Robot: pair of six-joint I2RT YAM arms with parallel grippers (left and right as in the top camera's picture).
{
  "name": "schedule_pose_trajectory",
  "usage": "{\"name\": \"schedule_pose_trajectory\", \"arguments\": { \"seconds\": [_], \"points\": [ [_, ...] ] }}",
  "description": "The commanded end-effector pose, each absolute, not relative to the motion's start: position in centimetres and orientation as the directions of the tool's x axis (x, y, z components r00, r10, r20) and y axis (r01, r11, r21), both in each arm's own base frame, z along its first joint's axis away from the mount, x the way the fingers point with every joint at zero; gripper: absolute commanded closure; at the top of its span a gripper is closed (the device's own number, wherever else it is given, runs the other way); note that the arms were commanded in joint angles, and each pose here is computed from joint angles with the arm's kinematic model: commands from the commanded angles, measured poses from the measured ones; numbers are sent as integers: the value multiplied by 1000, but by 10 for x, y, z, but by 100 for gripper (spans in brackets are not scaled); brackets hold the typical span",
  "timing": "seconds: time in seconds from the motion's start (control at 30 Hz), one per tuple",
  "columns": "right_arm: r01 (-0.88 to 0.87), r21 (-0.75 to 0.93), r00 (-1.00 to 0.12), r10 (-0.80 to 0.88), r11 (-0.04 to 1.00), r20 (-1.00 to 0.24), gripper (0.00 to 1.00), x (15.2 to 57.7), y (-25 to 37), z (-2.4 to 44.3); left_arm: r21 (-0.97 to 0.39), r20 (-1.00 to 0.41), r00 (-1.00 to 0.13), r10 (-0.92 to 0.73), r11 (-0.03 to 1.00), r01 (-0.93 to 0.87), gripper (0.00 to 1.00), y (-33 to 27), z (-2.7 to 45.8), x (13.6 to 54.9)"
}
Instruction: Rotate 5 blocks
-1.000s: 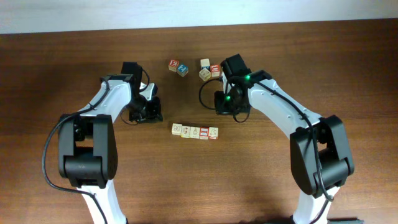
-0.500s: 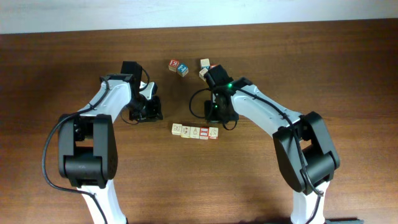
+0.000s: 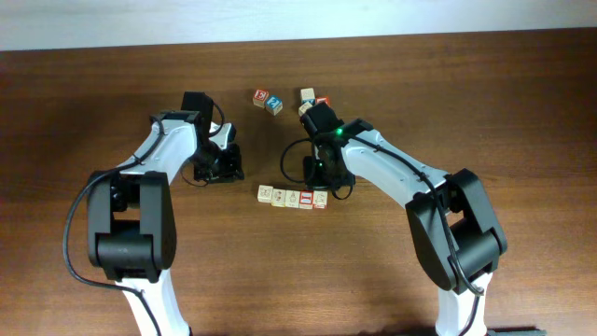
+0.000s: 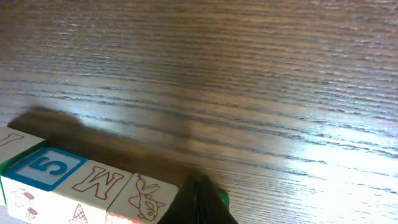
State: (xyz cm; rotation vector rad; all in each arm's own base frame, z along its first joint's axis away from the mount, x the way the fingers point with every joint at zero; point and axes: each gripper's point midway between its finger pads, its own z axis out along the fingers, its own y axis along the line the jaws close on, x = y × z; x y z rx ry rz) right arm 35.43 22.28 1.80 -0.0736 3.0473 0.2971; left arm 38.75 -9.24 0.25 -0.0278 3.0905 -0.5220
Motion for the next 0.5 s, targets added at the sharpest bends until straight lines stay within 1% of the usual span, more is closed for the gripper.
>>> {"name": "schedule_pose_trajectory", "arguments": {
  "seconds": [0.0, 0.47],
  "points": [
    [-54, 179, -996, -40, 982, -83, 96, 356, 224, 16, -288, 15, -1000, -24, 957, -27, 74, -85, -10, 386],
    [-52, 183, -997, -42, 982, -58, 96, 350, 224, 16, -288, 15, -1000, -24, 957, -27, 74, -85, -10, 386]
  ]
}}
